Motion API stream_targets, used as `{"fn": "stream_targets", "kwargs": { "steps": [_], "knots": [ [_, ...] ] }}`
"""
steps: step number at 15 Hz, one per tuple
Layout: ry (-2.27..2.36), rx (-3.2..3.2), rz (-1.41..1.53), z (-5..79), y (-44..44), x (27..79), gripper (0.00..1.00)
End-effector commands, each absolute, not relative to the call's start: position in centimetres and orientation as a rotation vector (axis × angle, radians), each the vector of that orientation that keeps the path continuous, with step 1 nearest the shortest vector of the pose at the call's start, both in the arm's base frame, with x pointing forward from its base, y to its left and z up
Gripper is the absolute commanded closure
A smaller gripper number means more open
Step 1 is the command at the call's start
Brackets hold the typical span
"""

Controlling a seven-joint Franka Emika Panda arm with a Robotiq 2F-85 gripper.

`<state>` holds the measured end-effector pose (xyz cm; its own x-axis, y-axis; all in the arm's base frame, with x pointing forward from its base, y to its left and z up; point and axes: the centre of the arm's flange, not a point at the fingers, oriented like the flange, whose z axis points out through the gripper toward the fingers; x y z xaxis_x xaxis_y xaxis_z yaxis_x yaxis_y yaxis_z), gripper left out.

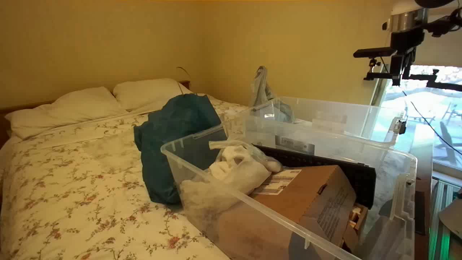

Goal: Move the pen from the plastic box on the right to the one on the left

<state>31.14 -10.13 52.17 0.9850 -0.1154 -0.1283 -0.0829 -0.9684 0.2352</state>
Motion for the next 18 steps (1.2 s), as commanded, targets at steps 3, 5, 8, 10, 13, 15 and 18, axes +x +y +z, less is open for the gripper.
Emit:
{"fn": "stream_targets", "kwargs": {
  "steps": [3, 5, 8, 10, 13, 15, 18],
  "knots": [
    [-0.199, 2.887, -0.207, 52.3, -9.7, 31.7, 0.00],
    [-0.256, 2.945, -0.223, 52.8, -6.8, 33.9, 0.00],
    [-0.330, 3.072, -0.211, 53.0, -3.2, 36.9, 0.00],
    [-0.351, 3.113, -0.181, 51.8, -1.5, 39.3, 0.00],
    [-0.425, 3.068, -0.081, 48.6, -0.3, 42.6, 0.00],
    [-0.396, 3.000, -0.004, 46.3, 1.5, 44.4, 0.00],
    [-0.362, 3.008, -0.012, 45.8, 1.7, 43.7, 0.00]
  ]
}}
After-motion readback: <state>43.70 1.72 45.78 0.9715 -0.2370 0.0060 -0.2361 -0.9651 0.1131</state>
